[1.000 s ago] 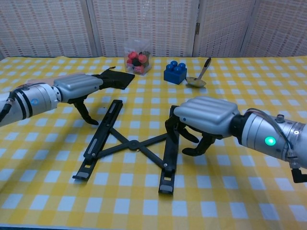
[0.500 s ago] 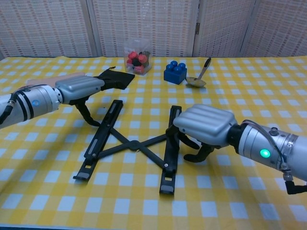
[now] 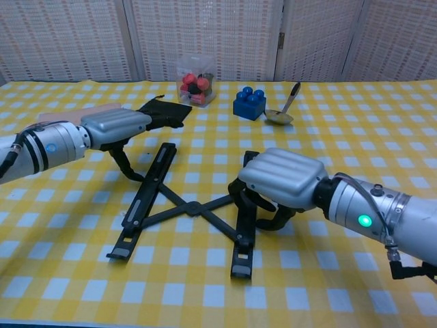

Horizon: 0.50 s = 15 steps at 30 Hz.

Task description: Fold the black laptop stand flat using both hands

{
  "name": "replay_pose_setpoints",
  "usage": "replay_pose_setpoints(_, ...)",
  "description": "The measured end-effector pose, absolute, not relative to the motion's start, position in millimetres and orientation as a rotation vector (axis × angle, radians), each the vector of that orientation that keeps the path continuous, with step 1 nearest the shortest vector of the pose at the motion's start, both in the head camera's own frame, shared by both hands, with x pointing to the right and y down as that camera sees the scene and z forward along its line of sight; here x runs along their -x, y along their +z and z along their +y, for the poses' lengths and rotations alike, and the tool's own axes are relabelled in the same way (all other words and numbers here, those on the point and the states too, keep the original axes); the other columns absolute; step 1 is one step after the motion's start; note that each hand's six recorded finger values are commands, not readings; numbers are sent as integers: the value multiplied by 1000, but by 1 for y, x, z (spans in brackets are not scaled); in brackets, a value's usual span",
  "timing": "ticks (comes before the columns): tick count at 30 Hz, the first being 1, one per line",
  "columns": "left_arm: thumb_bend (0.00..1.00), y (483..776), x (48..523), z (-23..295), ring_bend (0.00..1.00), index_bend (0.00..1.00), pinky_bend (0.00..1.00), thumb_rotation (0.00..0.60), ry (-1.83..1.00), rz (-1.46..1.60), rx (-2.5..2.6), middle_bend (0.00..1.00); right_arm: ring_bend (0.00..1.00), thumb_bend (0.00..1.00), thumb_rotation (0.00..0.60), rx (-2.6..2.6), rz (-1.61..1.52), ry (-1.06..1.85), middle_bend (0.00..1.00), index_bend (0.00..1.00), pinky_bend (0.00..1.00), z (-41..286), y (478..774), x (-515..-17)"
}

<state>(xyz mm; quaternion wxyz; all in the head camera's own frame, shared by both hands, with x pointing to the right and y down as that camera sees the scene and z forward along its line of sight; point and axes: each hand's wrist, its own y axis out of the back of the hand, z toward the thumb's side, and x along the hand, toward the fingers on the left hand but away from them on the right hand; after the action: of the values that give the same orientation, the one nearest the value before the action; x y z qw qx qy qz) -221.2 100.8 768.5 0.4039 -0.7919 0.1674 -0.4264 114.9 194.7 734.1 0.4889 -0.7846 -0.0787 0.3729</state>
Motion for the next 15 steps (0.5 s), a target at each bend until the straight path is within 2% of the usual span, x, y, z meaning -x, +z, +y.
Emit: replay_pose_setpoints(15, 150, 767, 217, 106, 0, 58, 0, 600, -1067, 414, 2027, 113, 871, 340, 600, 1892, -227, 868, 793, 548, 714, 195, 733, -97)
